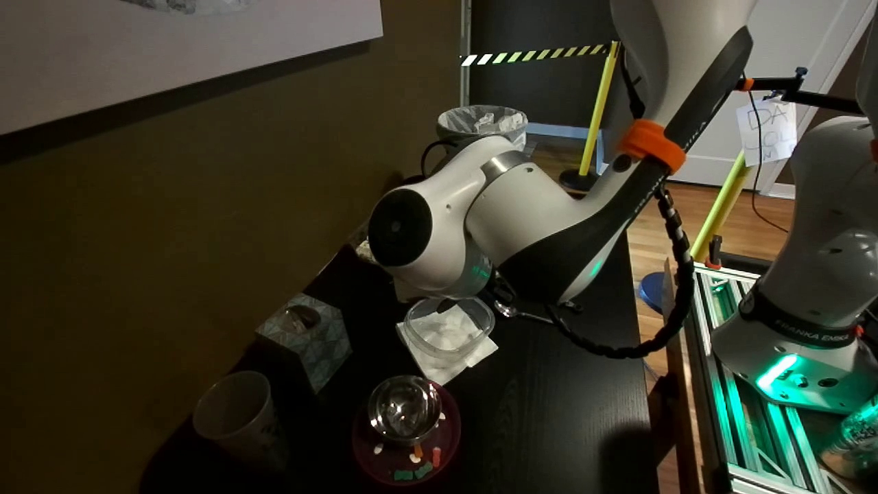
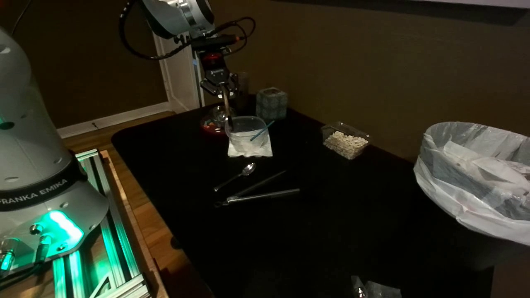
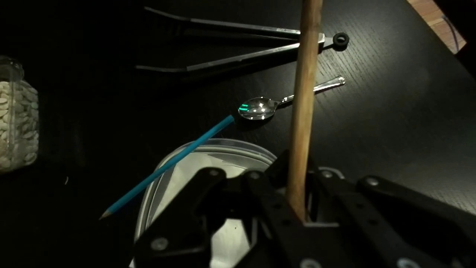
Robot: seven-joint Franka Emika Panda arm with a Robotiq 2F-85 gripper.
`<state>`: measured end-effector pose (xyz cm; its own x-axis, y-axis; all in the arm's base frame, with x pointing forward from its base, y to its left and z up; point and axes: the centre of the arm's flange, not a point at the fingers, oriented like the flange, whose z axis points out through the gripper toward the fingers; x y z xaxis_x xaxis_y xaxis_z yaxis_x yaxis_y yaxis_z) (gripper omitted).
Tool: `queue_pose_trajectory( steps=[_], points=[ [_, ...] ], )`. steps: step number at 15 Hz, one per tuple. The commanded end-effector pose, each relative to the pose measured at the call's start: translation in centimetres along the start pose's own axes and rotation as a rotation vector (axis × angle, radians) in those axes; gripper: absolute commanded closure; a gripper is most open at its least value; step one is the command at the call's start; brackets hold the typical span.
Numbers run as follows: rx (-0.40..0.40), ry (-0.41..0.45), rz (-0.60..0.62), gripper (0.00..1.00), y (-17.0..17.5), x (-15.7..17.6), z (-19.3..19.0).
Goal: Move the wooden spoon from the top of the clear bowl and place it on the paper towel box
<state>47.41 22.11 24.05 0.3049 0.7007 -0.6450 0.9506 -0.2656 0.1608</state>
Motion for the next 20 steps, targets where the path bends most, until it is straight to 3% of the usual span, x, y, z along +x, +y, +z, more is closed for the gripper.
queue_pose_trajectory(
  steps=[1, 10, 14, 16, 17, 18, 20],
  points=[
    [-0.128, 0.041, -0.13, 0.99, -0.1, 2.1, -1.3],
    [-0.442, 0.078, -0.494, 0.99, 0.3, 9.3, -10.1],
    [-0.584, 0.118, -0.65, 0.99, 1.8, 9.9, -11.6],
    [-0.665, 0.197, -0.699, 0.99, 3.4, 9.1, -11.2],
    [-0.681, 0.234, -0.722, 0.99, 3.6, 8.9, -10.8],
    [-0.64, 0.193, -0.666, 0.95, 2.2, 9.4, -12.1],
    [-0.661, 0.229, -0.689, 0.99, 3.5, 8.9, -11.5]
  ],
)
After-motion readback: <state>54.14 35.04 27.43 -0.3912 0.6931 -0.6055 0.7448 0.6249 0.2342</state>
